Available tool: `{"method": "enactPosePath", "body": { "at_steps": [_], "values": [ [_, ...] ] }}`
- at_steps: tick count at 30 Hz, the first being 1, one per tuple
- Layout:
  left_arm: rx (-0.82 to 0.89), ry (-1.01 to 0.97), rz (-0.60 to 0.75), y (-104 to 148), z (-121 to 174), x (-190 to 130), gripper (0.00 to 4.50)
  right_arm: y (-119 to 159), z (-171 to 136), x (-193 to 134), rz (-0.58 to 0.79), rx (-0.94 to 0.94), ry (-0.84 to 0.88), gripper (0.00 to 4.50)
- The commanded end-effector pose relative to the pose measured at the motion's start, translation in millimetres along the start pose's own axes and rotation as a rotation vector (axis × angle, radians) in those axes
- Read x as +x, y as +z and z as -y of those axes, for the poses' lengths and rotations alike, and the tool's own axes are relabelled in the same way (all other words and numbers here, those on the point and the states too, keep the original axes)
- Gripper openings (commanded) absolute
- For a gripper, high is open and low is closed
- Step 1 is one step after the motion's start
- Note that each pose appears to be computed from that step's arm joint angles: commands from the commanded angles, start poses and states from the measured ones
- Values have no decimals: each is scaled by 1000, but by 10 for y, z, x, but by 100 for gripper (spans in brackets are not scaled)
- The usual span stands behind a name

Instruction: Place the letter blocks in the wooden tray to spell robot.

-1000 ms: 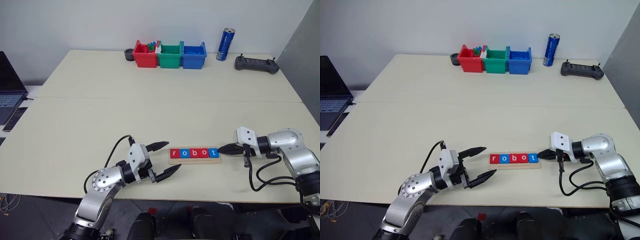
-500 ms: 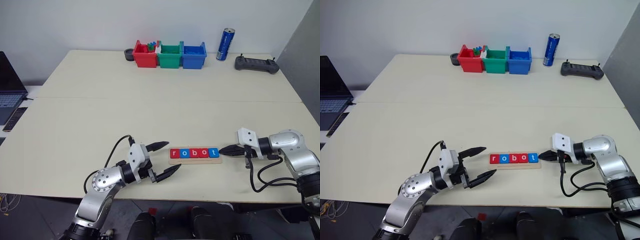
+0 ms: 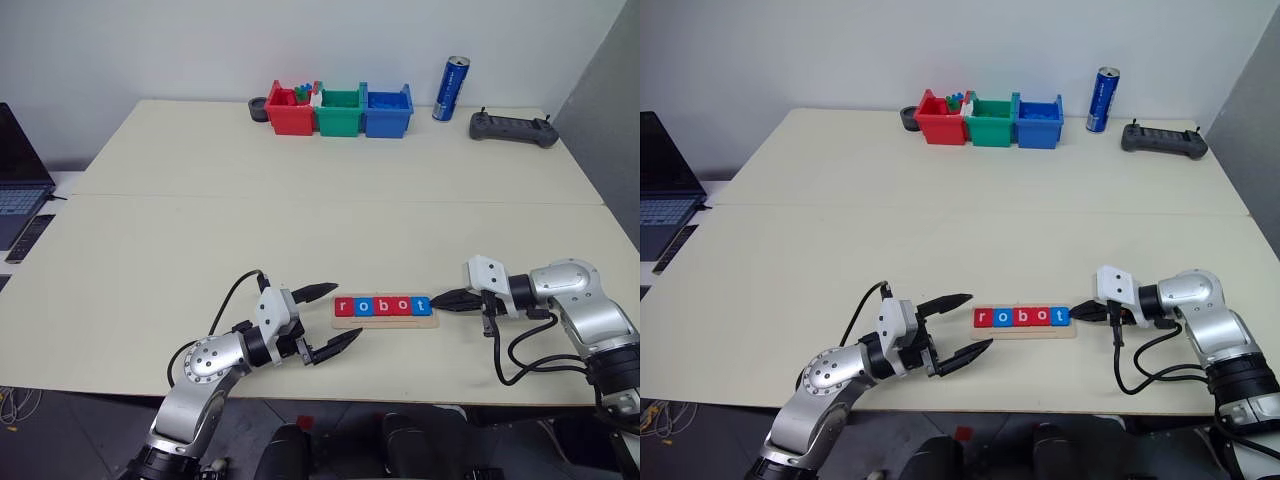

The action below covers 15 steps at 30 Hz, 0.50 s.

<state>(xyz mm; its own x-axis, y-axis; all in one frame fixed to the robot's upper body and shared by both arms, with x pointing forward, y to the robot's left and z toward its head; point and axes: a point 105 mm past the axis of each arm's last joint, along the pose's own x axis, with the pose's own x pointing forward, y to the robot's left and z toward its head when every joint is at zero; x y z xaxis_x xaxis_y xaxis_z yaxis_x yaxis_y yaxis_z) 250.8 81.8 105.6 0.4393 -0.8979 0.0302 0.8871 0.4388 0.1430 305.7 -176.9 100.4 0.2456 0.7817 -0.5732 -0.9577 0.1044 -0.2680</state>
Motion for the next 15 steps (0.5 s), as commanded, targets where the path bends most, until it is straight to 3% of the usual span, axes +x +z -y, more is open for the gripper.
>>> {"method": "enactPosePath", "body": {
  "at_steps": [1, 4, 7, 15],
  "values": [
    [25, -11, 14, 68, 13, 3, 450, 103, 41, -73, 23, -26, -24, 1],
    [30, -3, 1, 60, 4, -9, 450, 140, 49, -153, 27, -22, -32, 1],
    [43, 10, -25, 43, -31, -38, 450, 217, 29, -242, 52, -2, -32, 55],
    [83, 22, -81, 1, -94, -111, 450, 271, -88, -331, 75, 48, -38, 337]
  ]
}}
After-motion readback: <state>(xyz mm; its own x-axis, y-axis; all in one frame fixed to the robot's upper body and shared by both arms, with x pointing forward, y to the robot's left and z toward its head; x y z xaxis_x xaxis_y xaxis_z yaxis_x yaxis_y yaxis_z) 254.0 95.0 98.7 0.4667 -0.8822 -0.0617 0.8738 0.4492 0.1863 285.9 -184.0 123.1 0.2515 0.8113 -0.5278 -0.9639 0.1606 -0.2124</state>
